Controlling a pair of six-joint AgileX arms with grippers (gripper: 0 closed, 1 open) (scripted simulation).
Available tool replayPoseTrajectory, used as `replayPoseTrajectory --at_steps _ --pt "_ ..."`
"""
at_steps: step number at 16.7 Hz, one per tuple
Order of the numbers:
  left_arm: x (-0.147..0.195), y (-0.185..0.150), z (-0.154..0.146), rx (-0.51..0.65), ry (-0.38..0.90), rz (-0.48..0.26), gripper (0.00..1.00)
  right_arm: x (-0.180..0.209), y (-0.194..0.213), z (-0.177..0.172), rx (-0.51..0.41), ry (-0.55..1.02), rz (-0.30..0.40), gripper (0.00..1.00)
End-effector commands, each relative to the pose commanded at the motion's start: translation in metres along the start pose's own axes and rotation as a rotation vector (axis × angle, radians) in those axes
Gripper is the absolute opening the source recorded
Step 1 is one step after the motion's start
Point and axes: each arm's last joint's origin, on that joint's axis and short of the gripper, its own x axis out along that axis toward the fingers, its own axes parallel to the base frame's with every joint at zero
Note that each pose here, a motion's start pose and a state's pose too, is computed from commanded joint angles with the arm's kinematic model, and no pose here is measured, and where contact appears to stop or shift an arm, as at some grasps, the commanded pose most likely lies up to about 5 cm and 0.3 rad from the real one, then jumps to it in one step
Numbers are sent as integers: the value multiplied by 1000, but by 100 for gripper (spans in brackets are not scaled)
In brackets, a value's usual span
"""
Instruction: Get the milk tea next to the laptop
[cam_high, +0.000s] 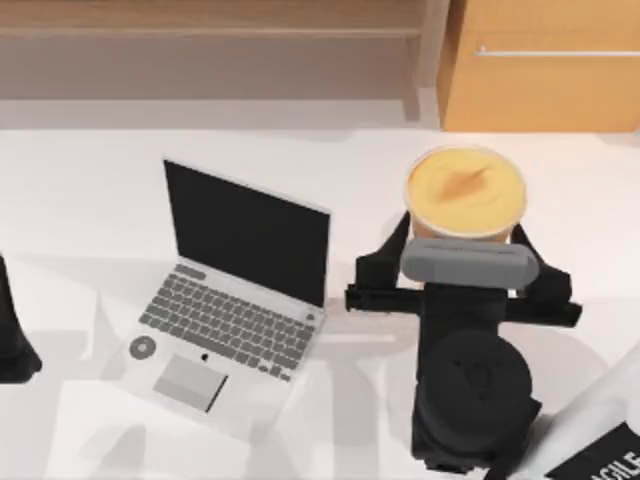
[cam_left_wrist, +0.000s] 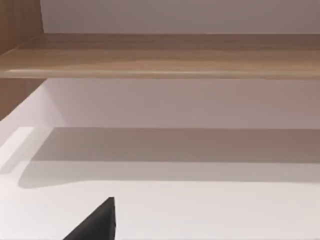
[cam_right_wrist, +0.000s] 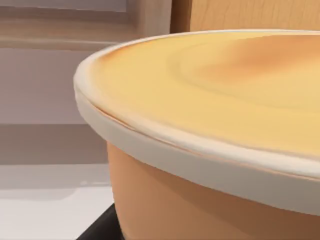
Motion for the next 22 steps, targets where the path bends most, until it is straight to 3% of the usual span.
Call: replayPoseTrajectory --at_steps 6,15,22 --pt "0 0 0 0 0 0 100 -37 19 1 52 6 125 0" --pt "0 0 0 0 0 0 100 -43 23 4 75 -1 154 0" --pt "0 0 0 0 0 0 100 -67 34 22 208 -59 256 0"
